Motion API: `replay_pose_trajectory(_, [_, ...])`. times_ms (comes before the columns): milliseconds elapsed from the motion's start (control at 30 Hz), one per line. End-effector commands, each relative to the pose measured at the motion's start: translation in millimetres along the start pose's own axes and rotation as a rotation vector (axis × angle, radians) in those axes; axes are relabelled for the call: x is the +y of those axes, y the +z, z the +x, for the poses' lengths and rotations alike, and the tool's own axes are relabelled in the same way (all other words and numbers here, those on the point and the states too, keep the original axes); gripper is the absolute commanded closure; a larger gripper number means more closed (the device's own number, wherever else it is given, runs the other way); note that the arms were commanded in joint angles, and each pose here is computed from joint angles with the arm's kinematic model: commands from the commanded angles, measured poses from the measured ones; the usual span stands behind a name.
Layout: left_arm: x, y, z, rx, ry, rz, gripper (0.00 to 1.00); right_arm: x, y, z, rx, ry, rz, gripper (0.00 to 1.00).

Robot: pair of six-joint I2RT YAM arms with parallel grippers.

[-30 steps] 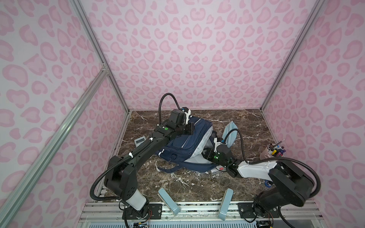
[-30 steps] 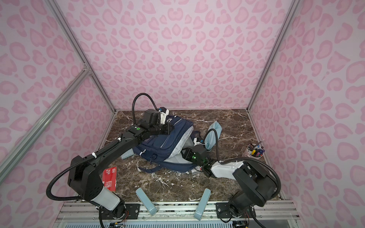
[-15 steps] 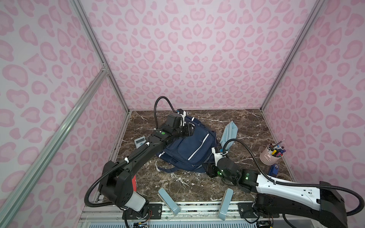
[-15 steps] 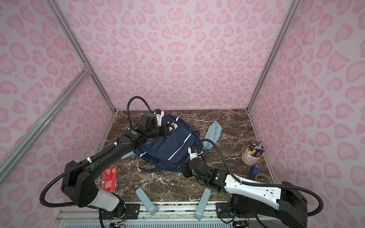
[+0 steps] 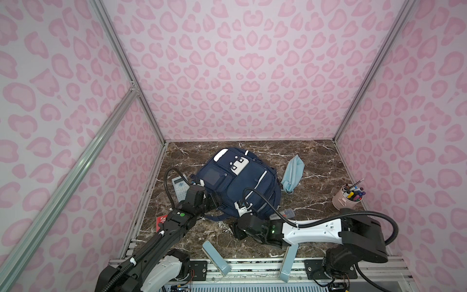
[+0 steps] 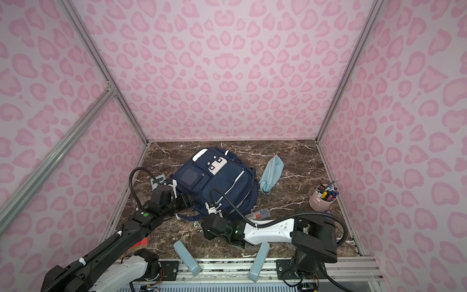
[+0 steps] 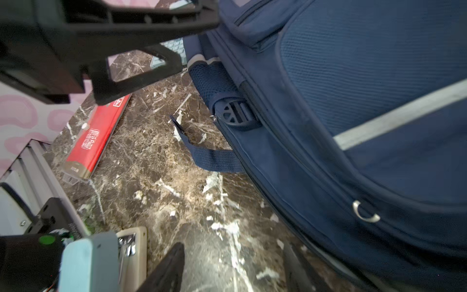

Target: Pack the student bag

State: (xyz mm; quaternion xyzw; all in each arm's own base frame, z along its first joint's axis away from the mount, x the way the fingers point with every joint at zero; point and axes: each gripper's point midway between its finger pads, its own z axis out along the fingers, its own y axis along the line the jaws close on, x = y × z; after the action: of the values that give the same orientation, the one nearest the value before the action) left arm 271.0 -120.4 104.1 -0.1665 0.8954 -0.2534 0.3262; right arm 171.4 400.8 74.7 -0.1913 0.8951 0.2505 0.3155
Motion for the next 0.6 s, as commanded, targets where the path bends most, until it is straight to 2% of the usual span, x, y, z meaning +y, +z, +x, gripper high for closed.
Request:
replay_pose_trajectory(0, [3, 9, -3, -0.041, -0.100, 0.050, 0.25, 17, 19, 2, 0.022, -0.017, -0.044, 0.37])
replay_pose_trajectory(167, [31, 29, 7, -0.069, -0.218, 0.000, 0.25, 20, 44, 10, 0.052, -0.003, -0.049, 0.36])
replay_pose_trajectory(267, [39, 40, -5, -0.117, -0.183, -0.055, 0.26, 18, 55, 5, 0.044, 0.005, -0.043, 0.36])
replay_pose_trajectory(333, [34, 48, -14, -0.121, -0.148, -0.066, 0.36, 17, 59, -1, 0.033, -0.021, -0.019, 0.38])
replay_pose_trajectory(367, [34, 53, -14, -0.114, -0.141, -0.069, 0.44, 17, 59, -4, 0.027, -0.036, -0.007, 0.39])
replay_pose_trajectory(433, [29, 64, -13, -0.079, -0.127, -0.061, 0.76, 11, 60, -13, -0.008, -0.056, 0.034, 0.41])
replay_pose_trajectory(500, [22, 70, -9, -0.035, -0.125, -0.037, 0.96, 2, 63, -22, -0.026, -0.043, 0.076, 0.46])
replay_pose_trajectory(567, [18, 70, -6, -0.020, -0.132, -0.012, 0.97, -4, 70, -32, -0.036, -0.029, 0.081, 0.50])
